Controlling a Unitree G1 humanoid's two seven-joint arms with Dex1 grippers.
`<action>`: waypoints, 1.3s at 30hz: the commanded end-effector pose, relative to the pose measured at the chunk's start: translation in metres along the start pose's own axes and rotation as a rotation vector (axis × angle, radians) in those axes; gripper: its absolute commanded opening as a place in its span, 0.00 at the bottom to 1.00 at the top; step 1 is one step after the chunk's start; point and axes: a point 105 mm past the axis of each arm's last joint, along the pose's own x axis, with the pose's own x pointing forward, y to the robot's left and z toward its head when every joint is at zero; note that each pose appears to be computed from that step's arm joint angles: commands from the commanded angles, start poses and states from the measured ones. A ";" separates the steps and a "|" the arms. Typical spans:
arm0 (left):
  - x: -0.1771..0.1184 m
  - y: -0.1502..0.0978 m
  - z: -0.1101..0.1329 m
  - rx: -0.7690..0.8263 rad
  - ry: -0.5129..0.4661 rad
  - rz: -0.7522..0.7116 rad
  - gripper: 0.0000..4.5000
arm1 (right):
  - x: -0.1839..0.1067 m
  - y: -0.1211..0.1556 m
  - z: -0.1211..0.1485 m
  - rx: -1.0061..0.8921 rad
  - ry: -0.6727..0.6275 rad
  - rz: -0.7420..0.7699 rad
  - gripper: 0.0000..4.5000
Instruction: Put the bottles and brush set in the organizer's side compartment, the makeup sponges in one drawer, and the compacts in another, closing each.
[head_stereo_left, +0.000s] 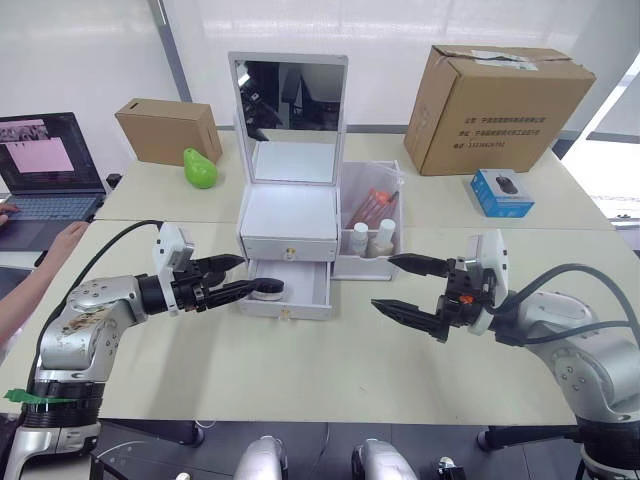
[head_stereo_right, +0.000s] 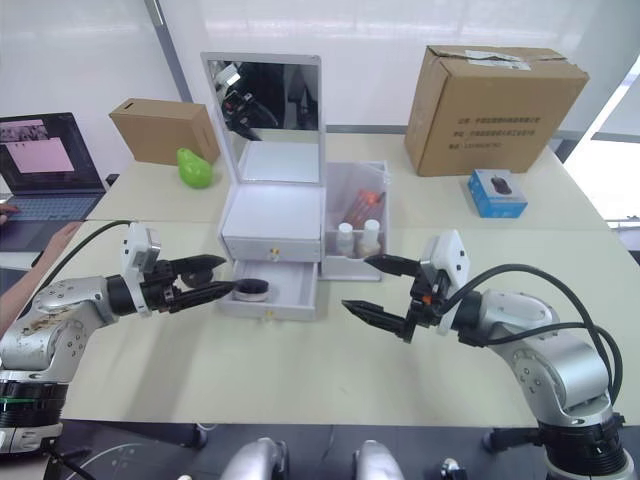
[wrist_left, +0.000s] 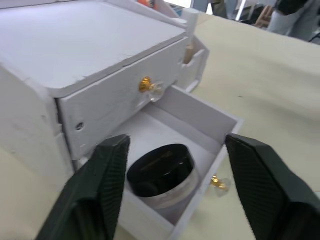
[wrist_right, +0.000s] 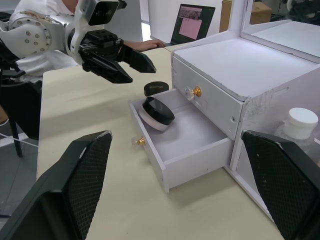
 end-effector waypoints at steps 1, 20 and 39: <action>0.002 -0.007 0.011 0.029 -0.009 -0.055 0.42 | 0.000 0.003 0.008 -0.029 -0.026 0.001 1.00; 0.008 -0.001 -0.008 0.042 0.106 -0.050 0.01 | 0.001 0.009 0.006 -0.020 -0.031 -0.010 1.00; 0.017 0.007 -0.018 0.065 0.153 -0.016 0.01 | 0.000 0.011 0.006 -0.014 -0.030 -0.023 1.00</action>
